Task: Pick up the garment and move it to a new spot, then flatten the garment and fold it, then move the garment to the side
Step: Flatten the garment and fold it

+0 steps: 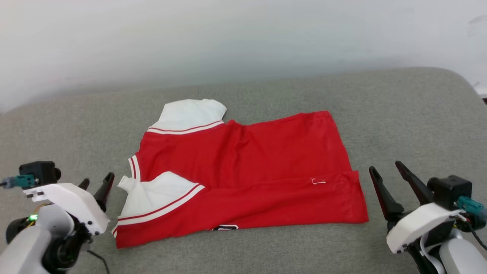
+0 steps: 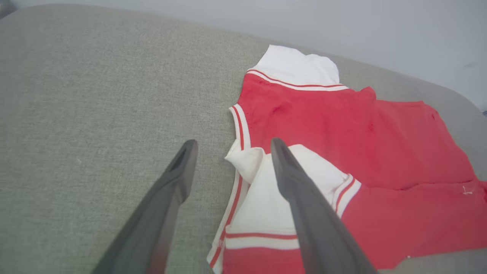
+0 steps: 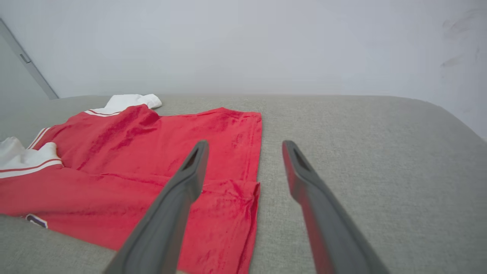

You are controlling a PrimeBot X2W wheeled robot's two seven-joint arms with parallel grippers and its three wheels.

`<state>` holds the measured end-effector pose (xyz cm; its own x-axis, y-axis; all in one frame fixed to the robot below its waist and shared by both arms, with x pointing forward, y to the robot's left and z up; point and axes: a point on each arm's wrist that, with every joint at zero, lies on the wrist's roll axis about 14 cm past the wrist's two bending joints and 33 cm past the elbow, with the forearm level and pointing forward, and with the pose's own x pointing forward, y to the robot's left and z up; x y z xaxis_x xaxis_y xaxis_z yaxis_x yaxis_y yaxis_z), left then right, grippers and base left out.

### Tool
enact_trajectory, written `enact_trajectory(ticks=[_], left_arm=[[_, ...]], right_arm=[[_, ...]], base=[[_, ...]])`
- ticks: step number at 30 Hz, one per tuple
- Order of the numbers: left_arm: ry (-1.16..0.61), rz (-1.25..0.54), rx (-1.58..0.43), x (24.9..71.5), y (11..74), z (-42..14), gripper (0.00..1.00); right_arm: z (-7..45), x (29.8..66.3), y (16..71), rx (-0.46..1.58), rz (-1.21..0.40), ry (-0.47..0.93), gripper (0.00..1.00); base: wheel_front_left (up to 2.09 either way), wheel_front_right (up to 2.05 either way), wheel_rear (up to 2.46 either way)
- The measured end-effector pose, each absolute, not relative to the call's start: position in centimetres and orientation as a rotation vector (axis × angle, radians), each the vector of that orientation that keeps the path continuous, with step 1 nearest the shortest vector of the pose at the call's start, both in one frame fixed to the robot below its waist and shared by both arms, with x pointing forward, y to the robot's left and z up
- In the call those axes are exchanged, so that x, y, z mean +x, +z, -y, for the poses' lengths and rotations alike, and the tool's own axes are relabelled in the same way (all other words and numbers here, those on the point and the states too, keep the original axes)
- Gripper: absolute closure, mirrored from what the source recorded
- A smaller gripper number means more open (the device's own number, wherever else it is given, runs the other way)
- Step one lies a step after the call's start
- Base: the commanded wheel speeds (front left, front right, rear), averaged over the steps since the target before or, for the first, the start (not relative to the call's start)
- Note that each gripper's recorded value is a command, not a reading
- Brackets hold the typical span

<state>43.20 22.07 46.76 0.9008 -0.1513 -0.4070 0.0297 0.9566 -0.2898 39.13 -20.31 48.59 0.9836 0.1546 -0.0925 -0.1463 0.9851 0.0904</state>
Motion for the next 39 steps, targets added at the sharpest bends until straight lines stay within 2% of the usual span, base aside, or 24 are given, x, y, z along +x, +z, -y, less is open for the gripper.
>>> enact_trajectory(ticks=[10,21,22,23,24,32,39], left_arm=[[-0.180,-0.906,-0.196,37.5,41.9,-21.2,0.00],[-0.188,-1.097,-0.212,37.7,37.5,-19.7,0.00],[-0.195,-1.104,-0.214,37.9,37.2,-19.4,0.45],[-0.196,-1.106,-0.218,38.1,37.0,-19.3,0.67],[-0.202,-1.109,-0.225,38.2,36.8,-19.0,1.00],[-0.223,-1.005,-0.252,39.3,37.3,-18.3,1.00],[-0.212,-0.808,-0.269,40.9,40.7,-18.4,1.00]], right_arm=[[20.1,35.9,51.8,0.062,-0.028,0.123,0.00],[19.5,36.3,51.5,0.090,-0.064,0.115,0.00],[19.6,36.4,51.4,0.092,-0.069,0.112,0.00],[19.8,36.4,51.2,0.095,-0.077,0.107,0.00],[19.9,36.5,51.1,0.095,-0.084,0.102,0.00],[22.7,37.3,49.6,0.107,-0.222,0.054,0.00],[23.7,37.1,44.0,0.137,-0.640,0.072,0.00]], base=[[0.00,0.00,0.00],[0.00,0.00,0.00],[0.00,0.00,0.00],[0.00,0.00,0.00],[0.00,0.00,0.00],[0.00,0.00,0.00],[0.00,0.00,0.00]])
